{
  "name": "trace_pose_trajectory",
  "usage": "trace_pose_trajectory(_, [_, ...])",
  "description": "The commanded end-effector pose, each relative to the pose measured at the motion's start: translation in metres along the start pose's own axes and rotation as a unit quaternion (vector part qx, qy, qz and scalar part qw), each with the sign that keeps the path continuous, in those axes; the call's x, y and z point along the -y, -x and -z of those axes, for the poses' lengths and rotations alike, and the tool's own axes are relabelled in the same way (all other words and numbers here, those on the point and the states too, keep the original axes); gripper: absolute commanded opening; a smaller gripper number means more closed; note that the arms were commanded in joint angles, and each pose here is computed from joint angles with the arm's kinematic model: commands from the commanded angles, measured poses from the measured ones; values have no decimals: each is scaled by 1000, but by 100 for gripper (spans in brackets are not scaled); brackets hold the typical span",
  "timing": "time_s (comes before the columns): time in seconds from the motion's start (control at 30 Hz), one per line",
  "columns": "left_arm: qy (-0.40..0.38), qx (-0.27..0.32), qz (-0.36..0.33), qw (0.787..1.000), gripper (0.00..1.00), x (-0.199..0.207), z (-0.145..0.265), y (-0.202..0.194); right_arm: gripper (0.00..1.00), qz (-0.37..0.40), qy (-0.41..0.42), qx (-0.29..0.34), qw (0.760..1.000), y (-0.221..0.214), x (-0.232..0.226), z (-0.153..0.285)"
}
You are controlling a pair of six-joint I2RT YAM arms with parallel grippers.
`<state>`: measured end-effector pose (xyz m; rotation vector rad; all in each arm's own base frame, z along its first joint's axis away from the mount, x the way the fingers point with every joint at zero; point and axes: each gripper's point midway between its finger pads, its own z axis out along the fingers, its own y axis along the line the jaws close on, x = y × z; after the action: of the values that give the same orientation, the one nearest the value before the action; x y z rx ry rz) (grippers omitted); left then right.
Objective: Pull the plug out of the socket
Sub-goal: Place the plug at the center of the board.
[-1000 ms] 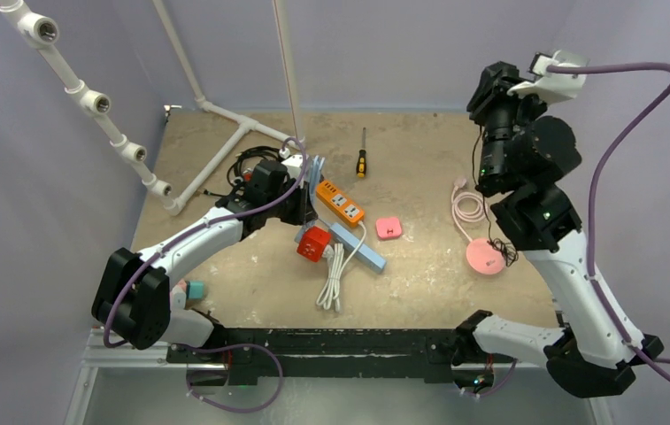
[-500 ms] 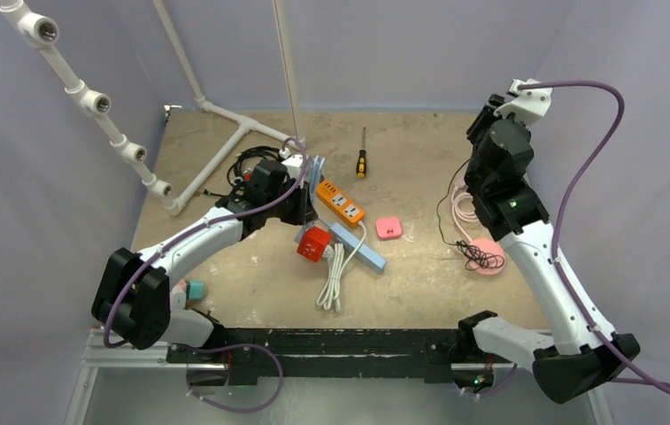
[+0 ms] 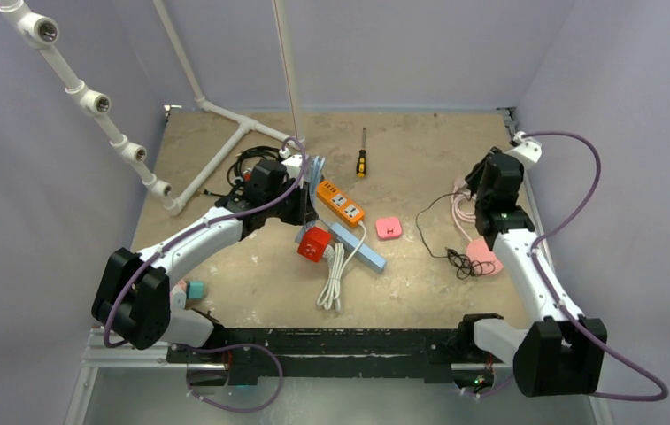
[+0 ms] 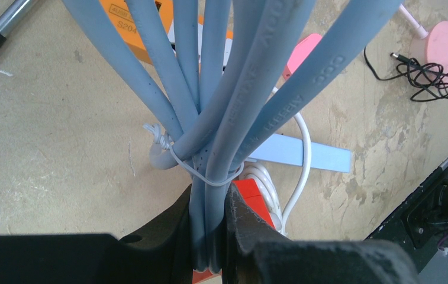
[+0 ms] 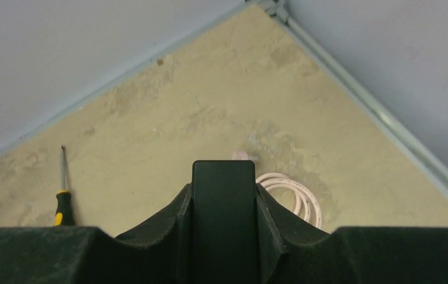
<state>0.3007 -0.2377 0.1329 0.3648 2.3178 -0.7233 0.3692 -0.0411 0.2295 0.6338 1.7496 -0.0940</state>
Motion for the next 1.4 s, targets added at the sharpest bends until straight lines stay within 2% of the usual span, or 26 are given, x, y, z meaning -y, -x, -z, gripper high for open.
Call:
trace_pose_trajectory(0.0, [-34, 62, -19, 997, 0, 19, 13, 40, 0, -61, 67, -36, 995, -18, -3, -21])
trace_pose_trajectory(0.3, [-34, 60, -18, 997, 0, 19, 11, 39, 0, -12, 144, -144, 979, -73, -20, -60])
trace_pose_trajectory(0.53, [-32, 57, -18, 998, 0, 17, 9, 37, 11, 1, 164, -187, 968, -102, -28, -82])
trace_pose_trajectory(0.67, [-32, 54, -17, 998, 0, 17, 8, 36, 23, 1, 137, -183, 974, -102, -21, -91])
trace_pose_trajectory(0.77, [-33, 54, -16, 998, 0, 17, 8, 37, 44, 5, 105, -180, 978, -104, -10, -95])
trace_pose_trajectory(0.9, [-36, 55, -17, 998, 0, 19, 9, 37, 60, 5, 99, -182, 978, -108, -7, -96])
trace_pose_trajectory(1.2, [-41, 58, -17, 997, 0, 22, 12, 39, 64, 12, 88, -156, 984, -91, -3, -91])
trace_pose_trajectory(1.37, [-43, 65, -20, 997, 0, 24, 16, 42, 69, 20, 138, -120, 983, -63, -18, -69])
